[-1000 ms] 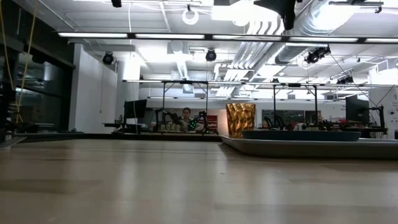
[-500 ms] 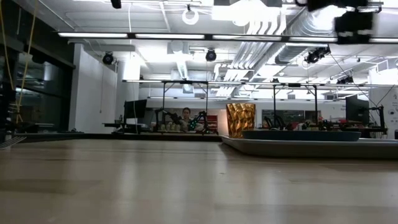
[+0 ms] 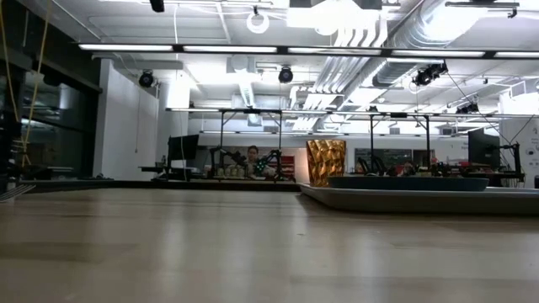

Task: Pick and place plate/cup/fork/spoon on tray
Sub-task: Put the orange spoon on the gray tray to the bottom of the blue plate

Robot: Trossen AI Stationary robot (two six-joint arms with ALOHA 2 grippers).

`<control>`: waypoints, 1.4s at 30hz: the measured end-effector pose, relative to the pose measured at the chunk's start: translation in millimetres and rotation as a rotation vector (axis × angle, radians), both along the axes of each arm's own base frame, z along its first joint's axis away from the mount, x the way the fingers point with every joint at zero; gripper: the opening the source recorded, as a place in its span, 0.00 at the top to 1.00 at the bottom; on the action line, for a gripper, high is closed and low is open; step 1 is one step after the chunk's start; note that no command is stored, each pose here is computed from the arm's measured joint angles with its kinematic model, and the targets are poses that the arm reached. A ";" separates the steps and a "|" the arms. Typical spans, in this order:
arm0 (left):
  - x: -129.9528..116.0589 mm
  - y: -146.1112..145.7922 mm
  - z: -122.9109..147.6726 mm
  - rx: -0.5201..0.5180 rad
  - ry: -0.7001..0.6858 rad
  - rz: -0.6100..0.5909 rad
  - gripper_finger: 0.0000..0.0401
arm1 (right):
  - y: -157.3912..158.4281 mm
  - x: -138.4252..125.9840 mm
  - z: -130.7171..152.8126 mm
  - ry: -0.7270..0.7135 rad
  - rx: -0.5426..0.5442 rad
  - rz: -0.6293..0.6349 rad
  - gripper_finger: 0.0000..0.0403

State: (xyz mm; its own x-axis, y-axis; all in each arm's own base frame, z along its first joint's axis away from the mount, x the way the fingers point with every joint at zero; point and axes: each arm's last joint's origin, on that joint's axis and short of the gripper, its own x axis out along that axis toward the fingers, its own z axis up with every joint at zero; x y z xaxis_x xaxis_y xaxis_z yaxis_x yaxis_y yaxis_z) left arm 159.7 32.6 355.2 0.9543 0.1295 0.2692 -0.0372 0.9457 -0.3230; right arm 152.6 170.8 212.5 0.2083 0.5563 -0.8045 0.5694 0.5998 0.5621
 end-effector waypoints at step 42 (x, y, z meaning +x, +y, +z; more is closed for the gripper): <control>0.2 0.0 -0.8 -0.003 0.008 -0.002 0.57 | 78.5 8.6 -75.3 0.310 -0.514 0.380 0.43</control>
State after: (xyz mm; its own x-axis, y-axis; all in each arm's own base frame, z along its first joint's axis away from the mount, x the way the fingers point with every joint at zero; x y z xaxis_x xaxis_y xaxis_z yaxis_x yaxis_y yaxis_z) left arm 160.0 32.6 354.5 0.9567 0.1287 0.2612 -0.0384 0.9449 -0.3252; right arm 161.3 249.3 137.2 -0.2054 0.0788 -0.9755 0.3564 0.9343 0.0005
